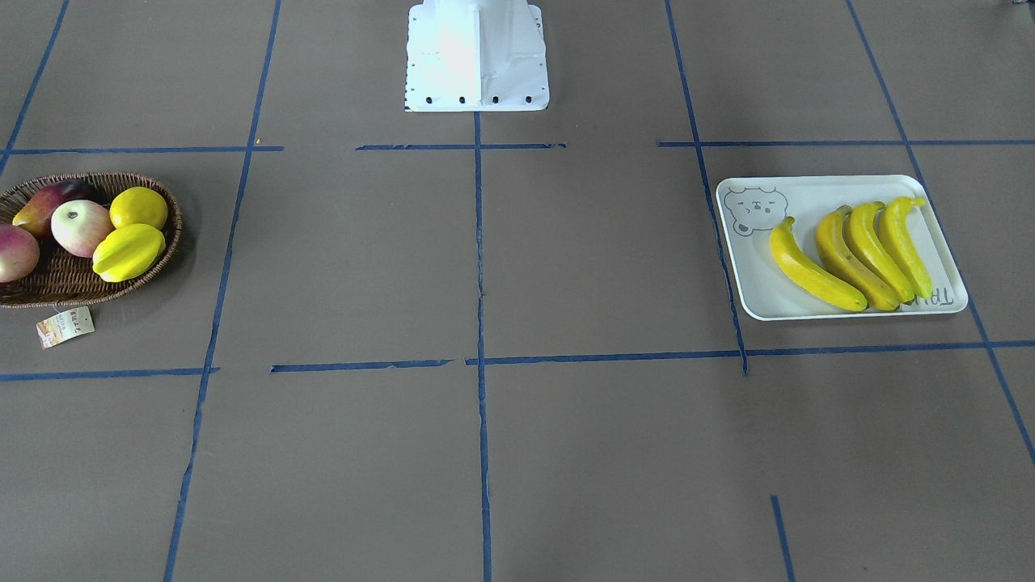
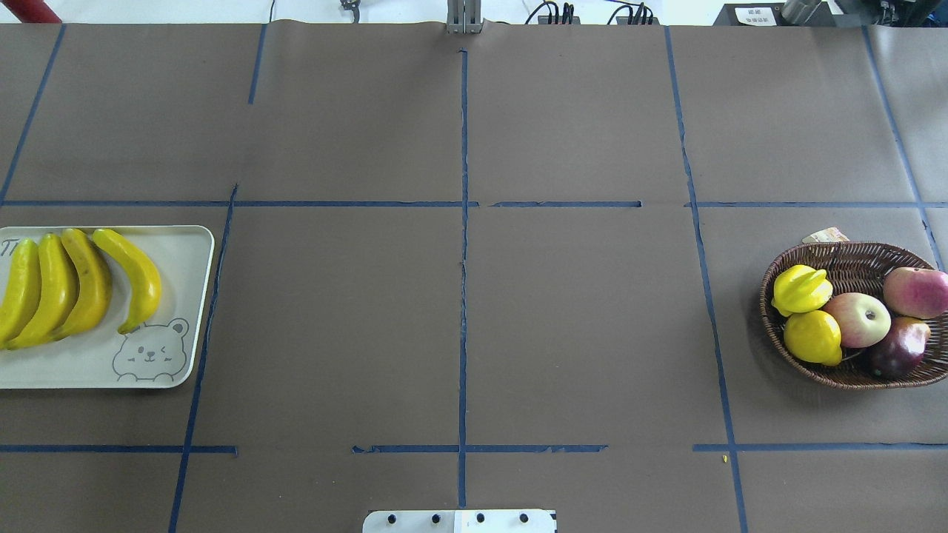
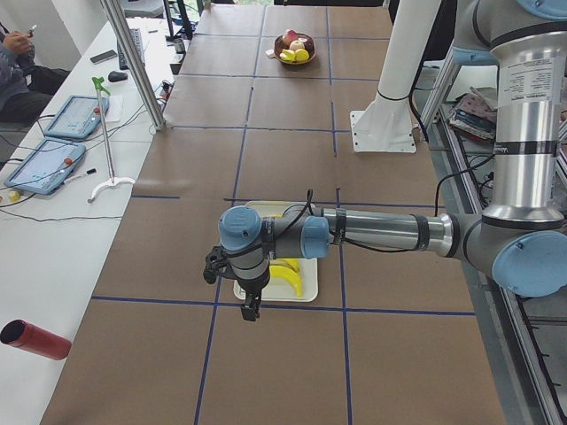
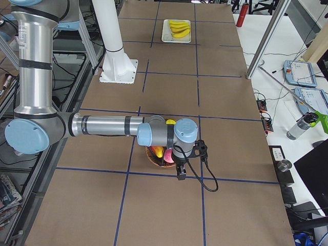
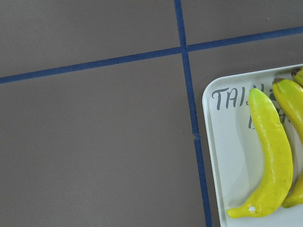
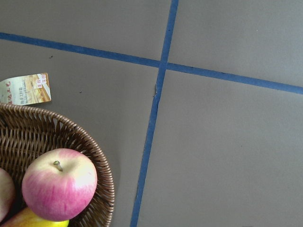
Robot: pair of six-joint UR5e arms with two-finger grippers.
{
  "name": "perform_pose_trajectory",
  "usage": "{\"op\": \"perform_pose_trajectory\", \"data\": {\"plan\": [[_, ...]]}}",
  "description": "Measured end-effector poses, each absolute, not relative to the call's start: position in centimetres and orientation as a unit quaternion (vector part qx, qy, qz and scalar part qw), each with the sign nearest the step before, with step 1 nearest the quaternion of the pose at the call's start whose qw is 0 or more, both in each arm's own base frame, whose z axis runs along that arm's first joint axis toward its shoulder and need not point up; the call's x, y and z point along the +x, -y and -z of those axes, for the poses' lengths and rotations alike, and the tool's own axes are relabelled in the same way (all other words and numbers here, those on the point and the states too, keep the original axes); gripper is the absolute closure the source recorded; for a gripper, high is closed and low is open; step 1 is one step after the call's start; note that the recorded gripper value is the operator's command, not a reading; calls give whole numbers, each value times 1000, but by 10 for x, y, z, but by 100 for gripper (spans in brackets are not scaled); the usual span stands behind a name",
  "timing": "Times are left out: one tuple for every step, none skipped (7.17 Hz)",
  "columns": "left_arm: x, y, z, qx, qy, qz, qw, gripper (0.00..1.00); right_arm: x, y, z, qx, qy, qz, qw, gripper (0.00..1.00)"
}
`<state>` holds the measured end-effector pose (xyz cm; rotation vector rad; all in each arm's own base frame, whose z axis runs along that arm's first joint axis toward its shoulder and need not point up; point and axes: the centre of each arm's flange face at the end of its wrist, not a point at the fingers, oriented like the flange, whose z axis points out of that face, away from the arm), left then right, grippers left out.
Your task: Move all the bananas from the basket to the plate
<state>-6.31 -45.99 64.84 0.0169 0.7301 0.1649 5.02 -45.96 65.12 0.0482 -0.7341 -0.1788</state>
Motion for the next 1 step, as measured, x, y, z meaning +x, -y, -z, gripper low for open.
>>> {"op": "perform_pose_trajectory", "data": {"plan": [[-63, 460, -648, 8, -357, -81, 931, 0, 50, 459, -651, 24, 358, 87, 929, 0]]}}
